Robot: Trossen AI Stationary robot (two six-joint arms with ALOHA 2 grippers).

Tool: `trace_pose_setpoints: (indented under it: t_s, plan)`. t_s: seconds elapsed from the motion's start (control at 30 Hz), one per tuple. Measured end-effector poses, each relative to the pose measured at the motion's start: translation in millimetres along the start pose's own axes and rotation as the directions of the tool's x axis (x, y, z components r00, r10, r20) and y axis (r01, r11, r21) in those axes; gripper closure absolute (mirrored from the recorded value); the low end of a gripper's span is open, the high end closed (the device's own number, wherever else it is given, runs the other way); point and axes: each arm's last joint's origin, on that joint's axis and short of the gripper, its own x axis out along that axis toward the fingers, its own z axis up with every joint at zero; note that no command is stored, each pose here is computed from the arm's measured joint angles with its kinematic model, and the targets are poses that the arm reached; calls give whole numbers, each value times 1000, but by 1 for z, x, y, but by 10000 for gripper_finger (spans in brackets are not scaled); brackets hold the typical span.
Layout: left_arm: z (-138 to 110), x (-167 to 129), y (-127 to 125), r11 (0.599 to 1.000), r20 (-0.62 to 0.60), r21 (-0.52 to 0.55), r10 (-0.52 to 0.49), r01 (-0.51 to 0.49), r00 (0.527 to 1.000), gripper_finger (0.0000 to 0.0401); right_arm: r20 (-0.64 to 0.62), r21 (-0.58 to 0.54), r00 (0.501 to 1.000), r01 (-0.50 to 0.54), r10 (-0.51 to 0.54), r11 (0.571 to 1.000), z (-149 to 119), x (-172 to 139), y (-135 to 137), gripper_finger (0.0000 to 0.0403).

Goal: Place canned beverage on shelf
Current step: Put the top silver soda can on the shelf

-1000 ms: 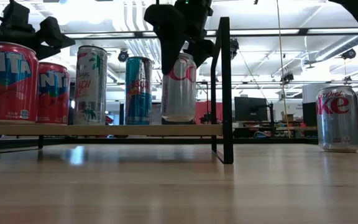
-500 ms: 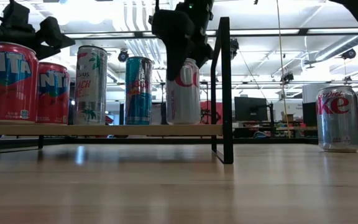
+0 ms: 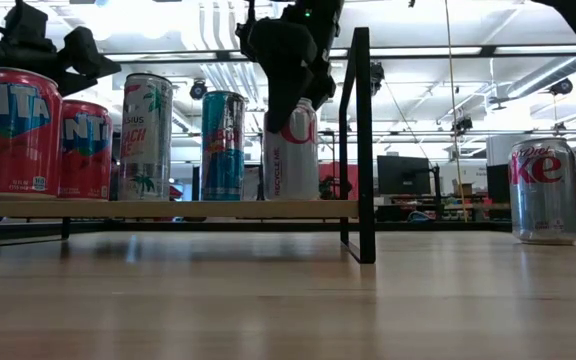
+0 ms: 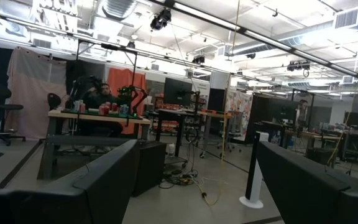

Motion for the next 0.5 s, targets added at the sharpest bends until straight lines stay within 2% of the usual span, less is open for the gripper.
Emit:
trace_pose_setpoints:
  t_s: [0.3, 0.5]
  plan:
    - [0, 0, 0, 1000, 0, 0, 0, 0, 1000, 90, 0, 71, 1000, 22, -22, 997, -1, 1, -1, 72]
    - [0, 0, 0, 1000, 0, 0, 0, 0, 1000, 90, 4, 125, 999, 31, -31, 992, 0, 1, -1, 67]
